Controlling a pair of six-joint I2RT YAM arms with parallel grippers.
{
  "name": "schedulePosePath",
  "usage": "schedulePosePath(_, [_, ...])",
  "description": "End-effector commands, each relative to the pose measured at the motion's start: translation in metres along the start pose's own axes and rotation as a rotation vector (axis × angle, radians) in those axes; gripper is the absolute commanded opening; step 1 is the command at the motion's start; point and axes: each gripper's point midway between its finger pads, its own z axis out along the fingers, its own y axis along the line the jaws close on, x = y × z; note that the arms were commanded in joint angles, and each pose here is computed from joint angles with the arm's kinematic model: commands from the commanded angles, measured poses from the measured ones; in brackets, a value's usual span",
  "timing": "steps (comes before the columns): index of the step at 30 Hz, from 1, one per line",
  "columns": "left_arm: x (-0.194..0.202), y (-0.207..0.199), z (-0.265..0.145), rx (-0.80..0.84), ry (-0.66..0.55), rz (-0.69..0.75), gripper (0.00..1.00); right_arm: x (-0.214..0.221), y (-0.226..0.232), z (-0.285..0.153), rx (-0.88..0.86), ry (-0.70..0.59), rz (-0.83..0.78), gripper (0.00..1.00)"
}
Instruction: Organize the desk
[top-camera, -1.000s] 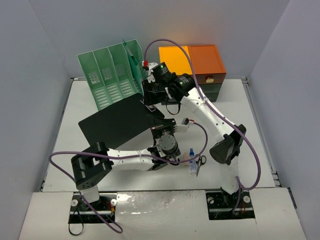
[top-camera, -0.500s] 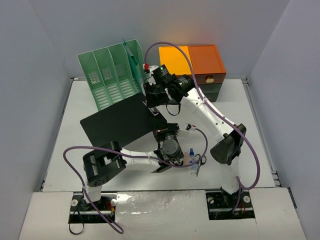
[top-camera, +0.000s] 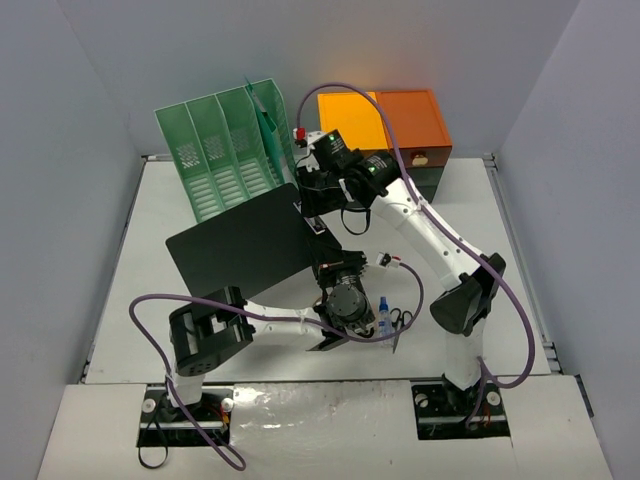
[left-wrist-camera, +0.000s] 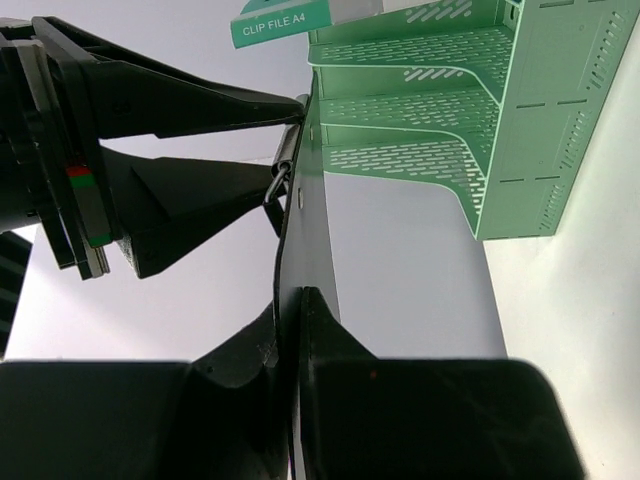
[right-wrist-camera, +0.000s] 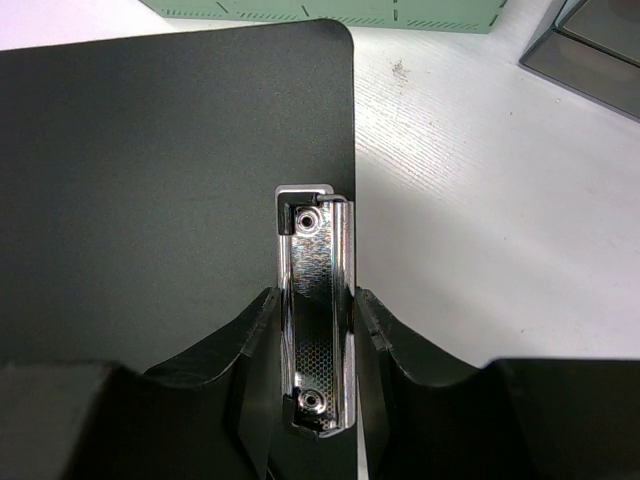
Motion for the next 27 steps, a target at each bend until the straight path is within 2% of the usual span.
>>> schedulePosePath(1, [0.026, 0.052, 0.003, -0.029, 0.021, -0.375, 0.0, -0.007, 0.006, -0.033, -0.025, -0.055, 0.001, 0.0])
schedulePosePath(12, [0.039, 0.06, 0.008, -0.026, 0.048, -0.428, 0.0, -0.007, 0.004, -0.034, -0.021, -0.059, -0.008, 0.0])
schedulePosePath(14, [0.04, 0.062, 0.008, -0.028, 0.047, -0.428, 0.0, -0.008, 0.003, -0.035, -0.015, -0.066, -0.007, 0.04])
schedulePosePath(16, [0.04, 0.063, 0.007, -0.028, 0.046, -0.43, 0.0, -0.011, 0.002, -0.036, -0.009, -0.078, -0.009, 0.18])
schedulePosePath(18, [0.04, 0.065, 0.007, -0.031, 0.041, -0.43, 0.0, -0.015, 0.002, -0.038, -0.006, -0.09, -0.01, 0.38])
schedulePosePath(21, [0.039, 0.066, 0.008, -0.038, 0.034, -0.422, 0.0, -0.018, 0.002, -0.04, -0.005, -0.103, -0.01, 0.58])
schedulePosePath(23, [0.038, 0.068, 0.008, -0.042, 0.03, -0.42, 0.0, -0.019, 0.002, -0.04, -0.006, -0.107, -0.012, 0.67])
schedulePosePath(24, [0.038, 0.068, 0.008, -0.043, 0.029, -0.421, 0.0, -0.019, 0.002, -0.04, -0.005, -0.109, -0.012, 0.76])
schedulePosePath(27, [0.037, 0.068, 0.008, -0.046, 0.025, -0.416, 0.0, -0.026, -0.001, -0.043, 0.011, -0.136, -0.01, 0.85])
